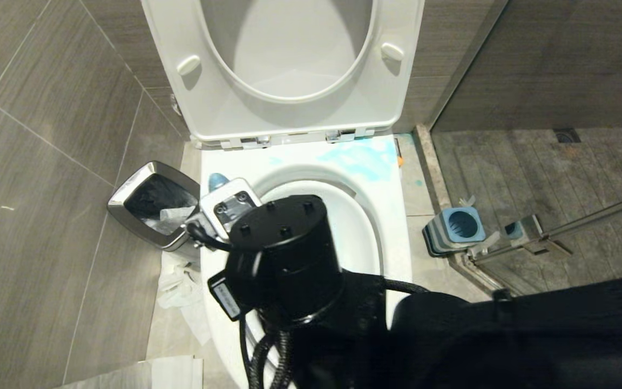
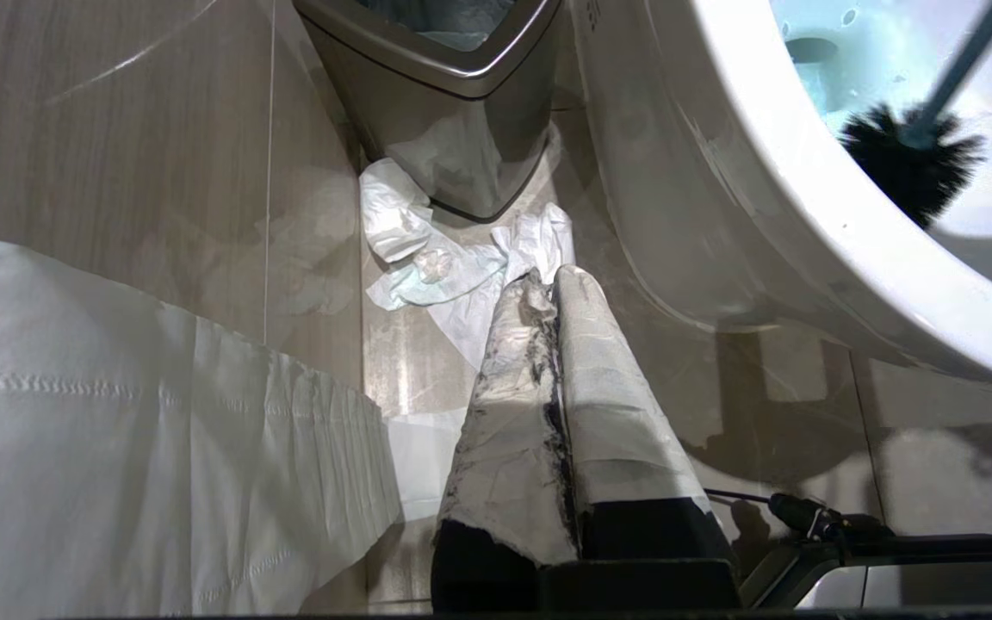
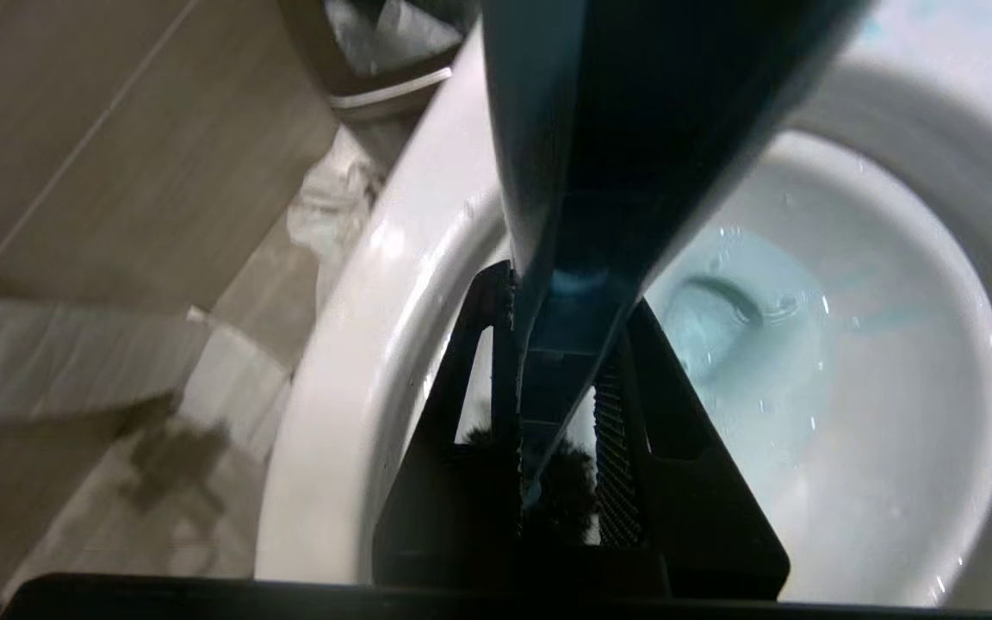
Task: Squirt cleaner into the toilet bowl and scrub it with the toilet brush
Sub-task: Scrub the toilet bowl
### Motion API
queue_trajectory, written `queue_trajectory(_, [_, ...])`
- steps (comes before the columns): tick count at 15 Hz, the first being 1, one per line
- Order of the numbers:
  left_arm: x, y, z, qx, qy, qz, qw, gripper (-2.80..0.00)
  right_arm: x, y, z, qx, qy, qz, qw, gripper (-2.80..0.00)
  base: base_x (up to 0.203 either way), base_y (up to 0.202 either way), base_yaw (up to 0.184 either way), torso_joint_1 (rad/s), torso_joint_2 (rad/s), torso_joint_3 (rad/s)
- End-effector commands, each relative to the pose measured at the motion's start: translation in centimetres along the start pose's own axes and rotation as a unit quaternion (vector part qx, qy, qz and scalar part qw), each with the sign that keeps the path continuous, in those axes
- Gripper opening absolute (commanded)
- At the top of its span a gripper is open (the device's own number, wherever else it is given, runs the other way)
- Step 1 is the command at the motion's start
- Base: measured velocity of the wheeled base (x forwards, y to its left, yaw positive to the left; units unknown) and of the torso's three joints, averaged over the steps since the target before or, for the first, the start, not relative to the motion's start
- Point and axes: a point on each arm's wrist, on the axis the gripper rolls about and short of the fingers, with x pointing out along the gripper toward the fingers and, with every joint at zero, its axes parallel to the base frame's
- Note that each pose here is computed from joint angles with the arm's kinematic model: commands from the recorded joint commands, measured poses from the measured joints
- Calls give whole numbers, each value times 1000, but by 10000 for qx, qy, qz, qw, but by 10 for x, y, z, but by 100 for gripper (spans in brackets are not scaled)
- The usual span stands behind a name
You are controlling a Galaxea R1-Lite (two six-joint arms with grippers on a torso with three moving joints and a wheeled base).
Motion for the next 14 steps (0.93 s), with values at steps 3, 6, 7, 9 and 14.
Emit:
queue_trajectory(3, [0, 0, 0, 0, 6, 1, 10000, -280, -36, -61, 4, 224, 44, -474, 9986, -280, 0, 0, 0, 0, 0, 0])
queue_trajectory(6, [0, 0, 0, 0, 6, 1, 10000, -280, -26, -95, 5, 348, 63, -965, 9947, -280, 0, 0, 0, 0, 0, 0])
queue_trajectory(7, [0, 0, 0, 0, 6, 1, 10000, -280, -21, -106, 6, 395, 48, -1122, 9929, -280, 0, 0, 0, 0, 0, 0])
queue_trajectory(9, [0, 0, 0, 0, 6, 1, 10000, -280, -12, -123, 15, 515, -83, -1366, 9893, -280, 0, 0, 0, 0, 0, 0])
queue_trajectory(14, [0, 0, 0, 0, 3, 1, 10000, -280, 26, -131, 32, 713, -416, -1605, 9836, -280, 0, 0, 0, 0, 0, 0])
